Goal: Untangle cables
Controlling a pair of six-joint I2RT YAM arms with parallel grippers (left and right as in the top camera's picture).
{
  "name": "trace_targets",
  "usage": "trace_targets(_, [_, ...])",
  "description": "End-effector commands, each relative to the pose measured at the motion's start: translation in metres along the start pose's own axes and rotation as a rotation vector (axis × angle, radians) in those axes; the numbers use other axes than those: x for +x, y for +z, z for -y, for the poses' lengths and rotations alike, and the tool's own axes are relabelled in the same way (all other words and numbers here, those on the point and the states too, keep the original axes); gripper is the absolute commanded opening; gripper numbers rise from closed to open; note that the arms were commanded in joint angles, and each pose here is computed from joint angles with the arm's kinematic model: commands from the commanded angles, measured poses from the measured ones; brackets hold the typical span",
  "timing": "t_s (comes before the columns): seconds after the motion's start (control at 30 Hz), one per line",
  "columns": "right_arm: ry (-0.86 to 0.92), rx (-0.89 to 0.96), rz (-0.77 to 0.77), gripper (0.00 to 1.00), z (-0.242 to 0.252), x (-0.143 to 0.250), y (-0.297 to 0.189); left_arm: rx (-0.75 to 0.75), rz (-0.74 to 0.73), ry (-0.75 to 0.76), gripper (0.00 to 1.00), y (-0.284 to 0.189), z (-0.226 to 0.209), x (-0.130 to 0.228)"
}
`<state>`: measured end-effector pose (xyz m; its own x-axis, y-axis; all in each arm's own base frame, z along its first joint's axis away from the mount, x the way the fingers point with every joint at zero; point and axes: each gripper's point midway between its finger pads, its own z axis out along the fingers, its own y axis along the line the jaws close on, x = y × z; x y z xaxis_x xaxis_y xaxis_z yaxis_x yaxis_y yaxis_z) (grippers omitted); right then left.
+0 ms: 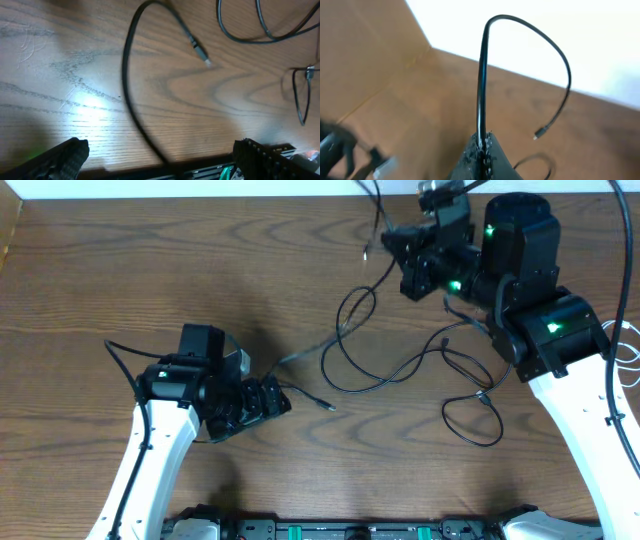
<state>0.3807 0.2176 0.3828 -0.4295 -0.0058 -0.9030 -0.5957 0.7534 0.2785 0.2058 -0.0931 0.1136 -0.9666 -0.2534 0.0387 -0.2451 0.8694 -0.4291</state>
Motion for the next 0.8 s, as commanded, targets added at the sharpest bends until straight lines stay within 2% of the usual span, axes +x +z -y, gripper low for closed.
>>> trace_targets(0.0, [-0.018,0.112,0.096,0.01,0.016,-0.025,-0.005,-0.034,-0.019,0.051,0.98,0.005,-0.004,0.006])
trace_targets(0.3, [-0.093,0.136,0.292,0.01,0.017,-0.072,-0.006,-0.027,-0.084,0.213,0.98,0.012,0.011,0.027])
trace_targets(0.47, [-0.069,0.378,0.468,0.01,0.055,-0.108,-0.031,-0.029,-0.1,0.246,0.98,0.015,0.016,0.033])
trace_targets(0.57, [0.036,0.609,0.592,0.01,0.096,-0.123,-0.063,-0.03,-0.102,0.251,0.98,0.015,0.016,0.033])
trace_targets(0.77, [0.225,0.874,0.744,0.01,0.154,-0.125,-0.118,-0.039,-0.094,0.254,0.98,0.016,0.015,0.032])
